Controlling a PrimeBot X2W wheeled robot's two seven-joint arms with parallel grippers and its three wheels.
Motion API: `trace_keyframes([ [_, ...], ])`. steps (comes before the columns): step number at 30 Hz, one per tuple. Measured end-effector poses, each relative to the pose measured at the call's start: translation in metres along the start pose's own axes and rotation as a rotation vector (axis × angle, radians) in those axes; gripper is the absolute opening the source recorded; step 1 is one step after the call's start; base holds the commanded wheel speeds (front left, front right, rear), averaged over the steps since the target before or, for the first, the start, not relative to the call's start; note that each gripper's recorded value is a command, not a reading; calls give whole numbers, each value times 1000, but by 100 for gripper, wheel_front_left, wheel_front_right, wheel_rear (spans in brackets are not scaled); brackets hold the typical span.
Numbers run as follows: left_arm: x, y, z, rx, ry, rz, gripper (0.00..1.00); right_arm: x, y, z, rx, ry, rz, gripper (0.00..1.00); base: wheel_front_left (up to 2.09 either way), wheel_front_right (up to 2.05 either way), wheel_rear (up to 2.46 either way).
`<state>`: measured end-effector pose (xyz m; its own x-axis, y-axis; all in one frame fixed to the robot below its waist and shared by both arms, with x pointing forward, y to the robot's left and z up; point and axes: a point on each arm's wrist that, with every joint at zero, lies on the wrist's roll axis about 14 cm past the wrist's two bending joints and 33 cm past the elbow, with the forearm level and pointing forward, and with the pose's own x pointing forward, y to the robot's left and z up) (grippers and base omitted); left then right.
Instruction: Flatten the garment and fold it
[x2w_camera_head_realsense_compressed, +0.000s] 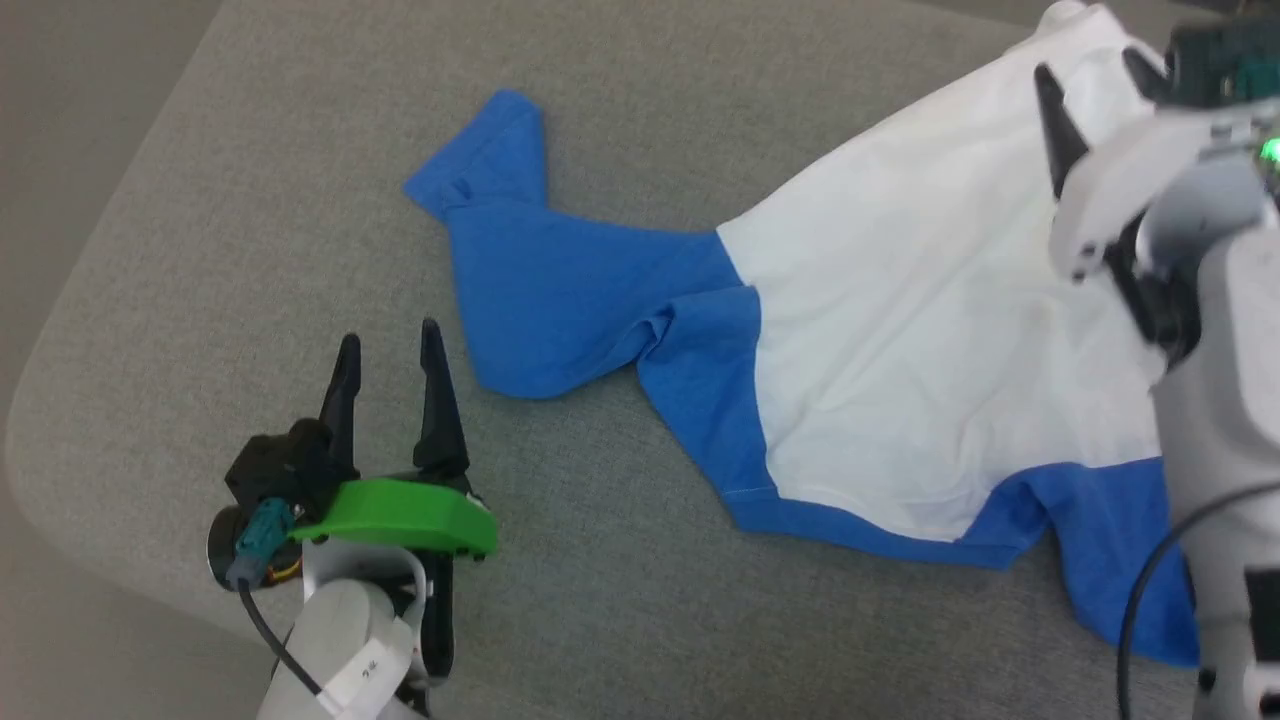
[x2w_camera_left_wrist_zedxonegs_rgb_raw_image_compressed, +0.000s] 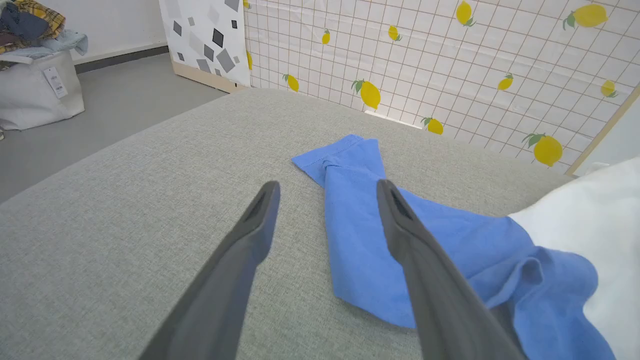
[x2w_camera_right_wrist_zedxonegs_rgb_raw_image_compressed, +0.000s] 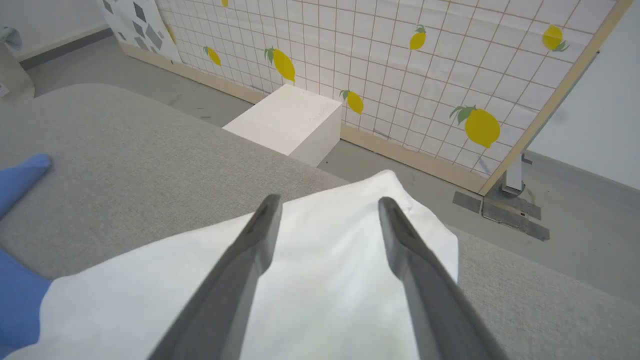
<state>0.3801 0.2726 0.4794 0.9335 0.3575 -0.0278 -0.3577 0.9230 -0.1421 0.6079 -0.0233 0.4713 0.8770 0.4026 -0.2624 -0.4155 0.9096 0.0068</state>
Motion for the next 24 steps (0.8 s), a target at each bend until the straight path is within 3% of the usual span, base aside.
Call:
trace_keyframes([
  [10,-27,-28,-14,-10,43,-134,100,-129,-3,-2,88,-211,-73,100,0,0,0],
  [18,-41,-84,-46,-25,174,-326,100,-209,-27,-22,133,-212,-216,100,0,0,0],
  [24,-27,-109,-68,5,339,-361,100,-245,-38,-36,216,-206,-273,100,0,0,0],
])
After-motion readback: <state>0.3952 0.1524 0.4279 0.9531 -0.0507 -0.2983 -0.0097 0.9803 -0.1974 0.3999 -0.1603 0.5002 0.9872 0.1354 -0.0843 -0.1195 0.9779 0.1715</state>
